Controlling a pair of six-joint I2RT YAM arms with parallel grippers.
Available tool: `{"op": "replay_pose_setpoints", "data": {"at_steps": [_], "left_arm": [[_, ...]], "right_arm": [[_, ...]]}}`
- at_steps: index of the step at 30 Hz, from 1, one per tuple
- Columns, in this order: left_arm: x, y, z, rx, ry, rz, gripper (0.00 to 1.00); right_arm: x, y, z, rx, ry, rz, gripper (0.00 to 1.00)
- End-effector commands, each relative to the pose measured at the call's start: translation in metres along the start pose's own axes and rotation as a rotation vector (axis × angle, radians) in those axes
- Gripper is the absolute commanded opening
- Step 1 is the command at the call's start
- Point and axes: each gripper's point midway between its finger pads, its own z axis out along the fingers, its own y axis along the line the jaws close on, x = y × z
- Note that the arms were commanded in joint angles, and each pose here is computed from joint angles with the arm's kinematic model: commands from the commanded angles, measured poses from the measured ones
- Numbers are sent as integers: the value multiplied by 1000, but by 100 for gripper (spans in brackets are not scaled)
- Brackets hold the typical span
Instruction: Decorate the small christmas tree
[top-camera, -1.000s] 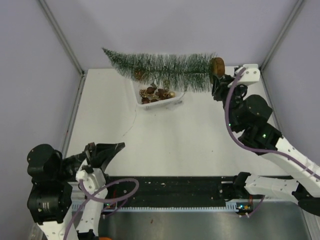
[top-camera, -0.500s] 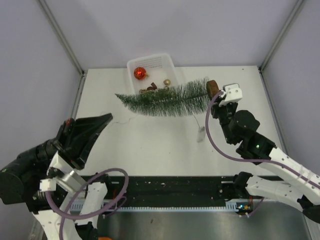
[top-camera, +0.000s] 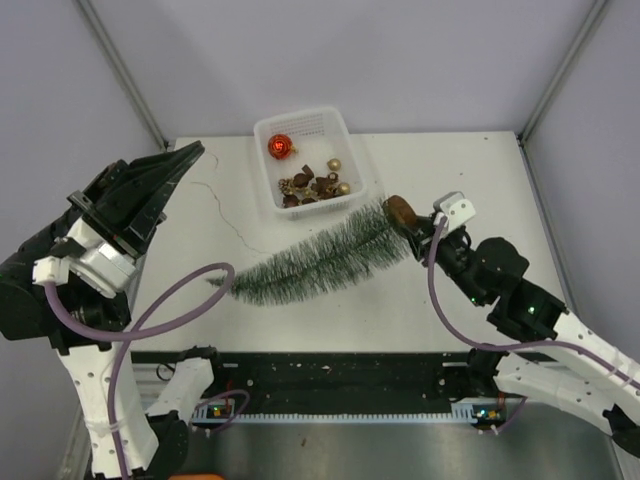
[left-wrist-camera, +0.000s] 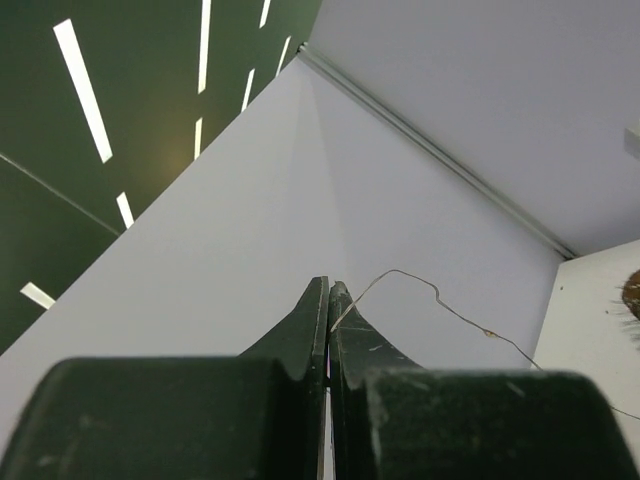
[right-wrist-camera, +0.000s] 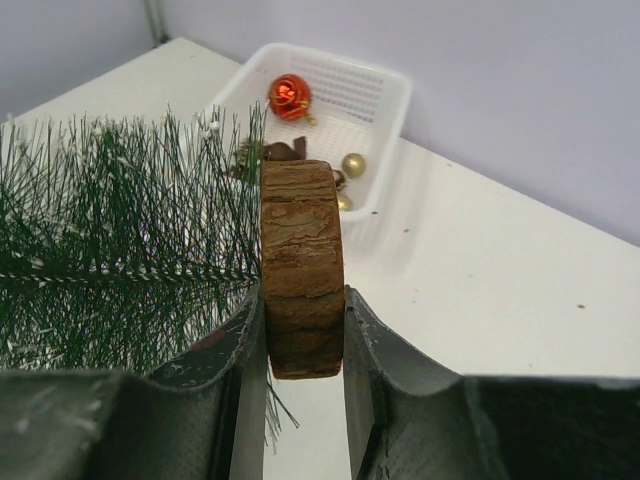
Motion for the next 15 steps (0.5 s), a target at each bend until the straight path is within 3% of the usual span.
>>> {"op": "replay_pose_setpoints", "data": {"at_steps": [1,8,15], "left_arm": [[9,27,9,-52,-5,-6,0],[56,21,12,-17,53,-196,0],[124,-19,-7,-26,166,-406,0]], "right_arm": [[-24,26,-21,-187,-89,79,0],[-36,44,-56,-348,-111,175,0],[-99,48,-88,-456,-264,302,0]]}}
